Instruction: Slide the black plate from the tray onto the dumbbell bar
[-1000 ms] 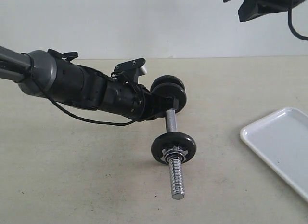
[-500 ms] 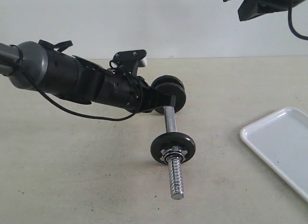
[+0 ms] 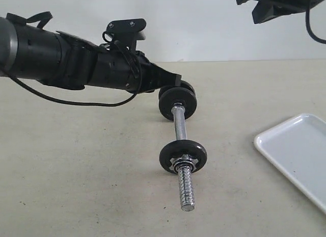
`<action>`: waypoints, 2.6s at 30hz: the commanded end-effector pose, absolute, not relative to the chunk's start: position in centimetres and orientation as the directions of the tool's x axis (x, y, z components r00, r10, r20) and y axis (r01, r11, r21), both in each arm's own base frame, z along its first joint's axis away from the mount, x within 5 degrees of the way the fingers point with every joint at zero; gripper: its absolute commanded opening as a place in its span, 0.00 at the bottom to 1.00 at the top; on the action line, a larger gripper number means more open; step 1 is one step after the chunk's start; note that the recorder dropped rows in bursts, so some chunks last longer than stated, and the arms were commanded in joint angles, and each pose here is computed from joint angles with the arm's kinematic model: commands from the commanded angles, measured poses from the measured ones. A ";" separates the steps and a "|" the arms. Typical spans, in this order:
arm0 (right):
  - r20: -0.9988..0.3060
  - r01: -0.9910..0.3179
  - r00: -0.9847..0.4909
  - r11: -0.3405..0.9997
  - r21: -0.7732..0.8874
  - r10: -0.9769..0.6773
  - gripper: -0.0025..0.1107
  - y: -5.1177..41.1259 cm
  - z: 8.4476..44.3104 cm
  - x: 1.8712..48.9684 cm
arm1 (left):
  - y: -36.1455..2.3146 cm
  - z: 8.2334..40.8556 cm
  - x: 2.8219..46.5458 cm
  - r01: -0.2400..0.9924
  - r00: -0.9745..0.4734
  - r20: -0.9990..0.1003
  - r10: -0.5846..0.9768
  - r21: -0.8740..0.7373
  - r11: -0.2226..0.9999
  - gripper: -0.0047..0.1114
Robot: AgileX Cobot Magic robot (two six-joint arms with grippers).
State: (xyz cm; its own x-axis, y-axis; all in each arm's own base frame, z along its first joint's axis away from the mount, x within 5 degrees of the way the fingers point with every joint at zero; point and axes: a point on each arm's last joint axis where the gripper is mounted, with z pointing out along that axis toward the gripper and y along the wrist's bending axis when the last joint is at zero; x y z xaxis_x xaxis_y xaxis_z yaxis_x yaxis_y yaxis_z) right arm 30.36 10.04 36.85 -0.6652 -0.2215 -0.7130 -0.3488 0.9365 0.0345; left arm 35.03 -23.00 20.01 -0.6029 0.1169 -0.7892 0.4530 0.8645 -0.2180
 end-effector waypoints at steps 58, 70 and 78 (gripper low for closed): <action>-0.956 -0.224 -0.279 0.962 0.157 0.091 0.02 2.8 20.0 9.9 | -2.7 19.8 7.7 0.318 -0.216 -0.968 -0.131 -0.196 0.927 0.08; -0.953 -0.218 -0.282 0.961 0.172 0.107 0.02 2.8 20.0 9.9 | -3.1 19.7 7.5 0.353 -0.232 -0.965 -0.122 -0.200 0.914 0.08; -0.953 -0.218 -0.282 0.961 0.172 0.107 0.02 2.8 20.0 9.9 | -3.1 19.7 7.5 0.355 -0.233 -0.965 -0.122 -0.201 0.913 0.08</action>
